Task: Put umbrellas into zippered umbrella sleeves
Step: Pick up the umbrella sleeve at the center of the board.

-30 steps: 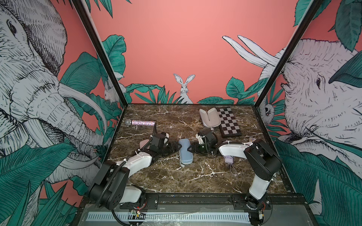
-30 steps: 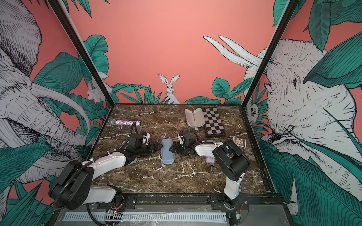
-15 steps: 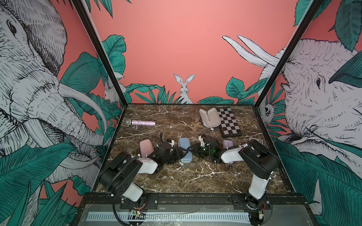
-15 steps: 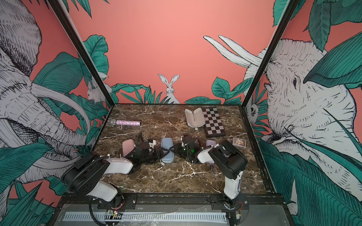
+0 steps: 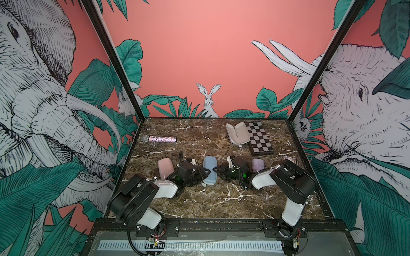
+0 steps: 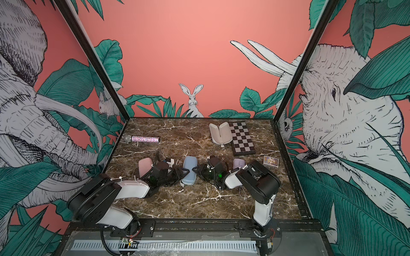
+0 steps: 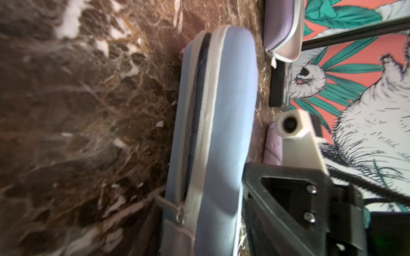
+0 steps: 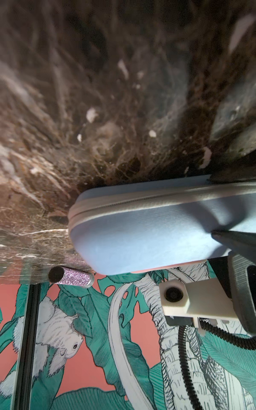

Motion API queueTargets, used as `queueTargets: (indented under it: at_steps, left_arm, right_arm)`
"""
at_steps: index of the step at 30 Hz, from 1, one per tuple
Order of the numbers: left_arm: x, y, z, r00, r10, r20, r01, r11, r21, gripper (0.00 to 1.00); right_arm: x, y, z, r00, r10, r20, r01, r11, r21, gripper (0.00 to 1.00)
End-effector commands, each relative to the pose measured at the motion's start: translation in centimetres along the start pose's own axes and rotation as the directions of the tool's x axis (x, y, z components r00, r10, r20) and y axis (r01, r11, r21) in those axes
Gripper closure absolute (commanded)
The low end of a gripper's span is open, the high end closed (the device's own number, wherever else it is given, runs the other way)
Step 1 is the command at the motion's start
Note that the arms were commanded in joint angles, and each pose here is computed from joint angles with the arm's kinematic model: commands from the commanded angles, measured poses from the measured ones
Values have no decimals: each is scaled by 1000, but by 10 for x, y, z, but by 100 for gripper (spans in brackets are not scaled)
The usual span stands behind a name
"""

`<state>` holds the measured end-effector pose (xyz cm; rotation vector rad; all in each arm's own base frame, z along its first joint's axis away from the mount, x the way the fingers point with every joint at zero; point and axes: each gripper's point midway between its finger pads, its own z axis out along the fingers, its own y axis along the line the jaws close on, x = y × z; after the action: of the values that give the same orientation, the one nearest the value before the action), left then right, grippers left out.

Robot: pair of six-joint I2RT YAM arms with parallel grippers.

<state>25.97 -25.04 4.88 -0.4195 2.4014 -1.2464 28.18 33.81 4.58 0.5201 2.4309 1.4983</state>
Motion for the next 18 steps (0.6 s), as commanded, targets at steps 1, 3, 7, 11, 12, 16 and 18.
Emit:
queueTargets:
  at_steps: [1, 3, 7, 11, 12, 16, 18]
  left_arm:
    - [-7, -61, -4, 999, 18, 34, -26, 971, 239, 31]
    - [-6, -67, -4, 999, 32, 39, -41, 964, 262, 29]
    - [-4, -82, -3, 998, 40, 48, -53, 950, 309, 33]
    - [-5, -80, -1, 998, 19, 57, -36, 947, 320, 49]
    - [-5, -77, 0, 998, 10, 56, -28, 948, 318, 52]
    - [-5, -71, 5, 998, -5, 55, -12, 950, 311, 62]
    - [-4, -71, 6, 999, -7, 46, -8, 949, 315, 71]
  right_arm:
    - [12, 16, 2, 984, 176, -36, -179, 979, -96, 67]
    - [12, 15, 0, 982, 187, -29, -189, 977, -100, 67]
    - [9, 17, -3, 977, 214, -16, -214, 970, -116, 68]
    - [6, 20, -5, 970, 245, -7, -243, 959, -142, 68]
    - [6, 20, -5, 968, 249, -7, -247, 958, -148, 68]
    - [7, 16, -7, 967, 255, -5, -253, 957, -144, 66]
    - [7, 14, -9, 970, 243, 0, -241, 961, -137, 61]
